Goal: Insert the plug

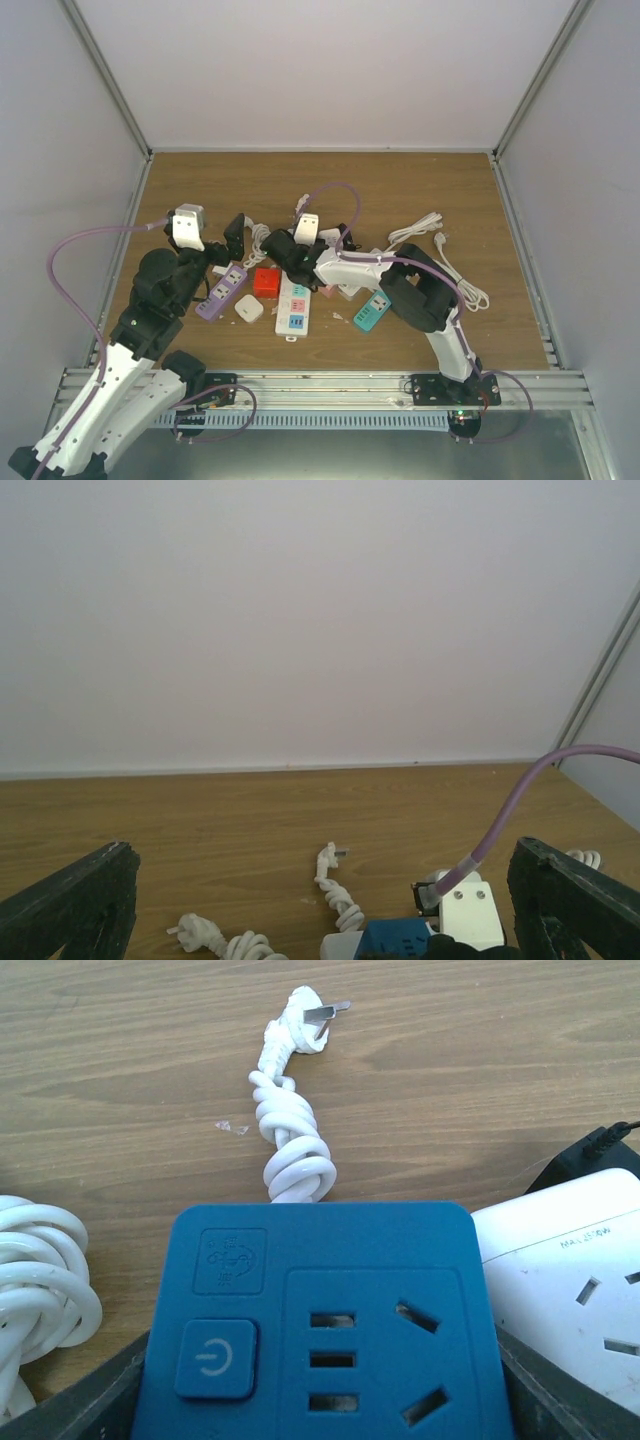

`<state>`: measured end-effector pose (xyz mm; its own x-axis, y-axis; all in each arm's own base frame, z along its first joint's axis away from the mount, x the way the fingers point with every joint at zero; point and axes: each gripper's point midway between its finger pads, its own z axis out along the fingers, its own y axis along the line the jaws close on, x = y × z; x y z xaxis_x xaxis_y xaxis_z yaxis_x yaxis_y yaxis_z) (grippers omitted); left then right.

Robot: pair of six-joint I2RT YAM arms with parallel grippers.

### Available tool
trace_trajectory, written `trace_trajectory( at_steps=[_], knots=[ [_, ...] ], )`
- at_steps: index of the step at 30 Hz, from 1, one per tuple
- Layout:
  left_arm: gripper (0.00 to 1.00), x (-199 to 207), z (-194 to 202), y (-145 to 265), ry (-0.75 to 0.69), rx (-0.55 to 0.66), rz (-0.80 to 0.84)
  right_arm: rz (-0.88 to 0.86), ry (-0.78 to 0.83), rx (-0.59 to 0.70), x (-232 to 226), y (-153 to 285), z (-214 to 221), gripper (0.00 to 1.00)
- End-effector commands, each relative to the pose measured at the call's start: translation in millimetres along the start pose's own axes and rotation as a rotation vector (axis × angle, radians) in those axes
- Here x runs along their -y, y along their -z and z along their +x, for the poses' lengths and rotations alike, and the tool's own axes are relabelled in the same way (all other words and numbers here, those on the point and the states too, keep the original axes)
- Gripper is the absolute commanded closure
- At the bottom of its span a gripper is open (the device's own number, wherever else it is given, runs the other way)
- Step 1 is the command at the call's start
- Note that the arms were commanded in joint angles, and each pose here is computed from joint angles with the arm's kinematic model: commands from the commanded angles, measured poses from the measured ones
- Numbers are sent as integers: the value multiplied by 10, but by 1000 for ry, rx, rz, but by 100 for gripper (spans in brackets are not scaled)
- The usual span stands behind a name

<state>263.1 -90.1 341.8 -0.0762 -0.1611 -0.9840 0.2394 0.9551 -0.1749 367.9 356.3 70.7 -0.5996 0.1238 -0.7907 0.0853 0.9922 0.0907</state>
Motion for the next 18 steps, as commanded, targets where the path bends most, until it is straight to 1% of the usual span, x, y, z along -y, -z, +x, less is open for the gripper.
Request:
trace_trajectory(
  at_steps=[1,5,10,13,16,18],
  knots=[
    [1,-29,-74,-7,6,36,-15,97,109,-260,393,-184,771,44],
    [1,-31,-75,-7,8,36,-16,97,112,-186,324,-37,381,35],
    [1,-26,-91,-9,11,38,-14,32,91,-114,181,230,-147,12],
    [1,-27,-88,-8,12,39,-15,-14,81,-93,117,356,-377,3],
    [1,-35,-86,-9,10,38,-20,-53,91,-101,54,409,-460,2],
    [1,-43,-85,-6,9,38,-23,-88,93,-125,2,428,-466,4]
  ],
)
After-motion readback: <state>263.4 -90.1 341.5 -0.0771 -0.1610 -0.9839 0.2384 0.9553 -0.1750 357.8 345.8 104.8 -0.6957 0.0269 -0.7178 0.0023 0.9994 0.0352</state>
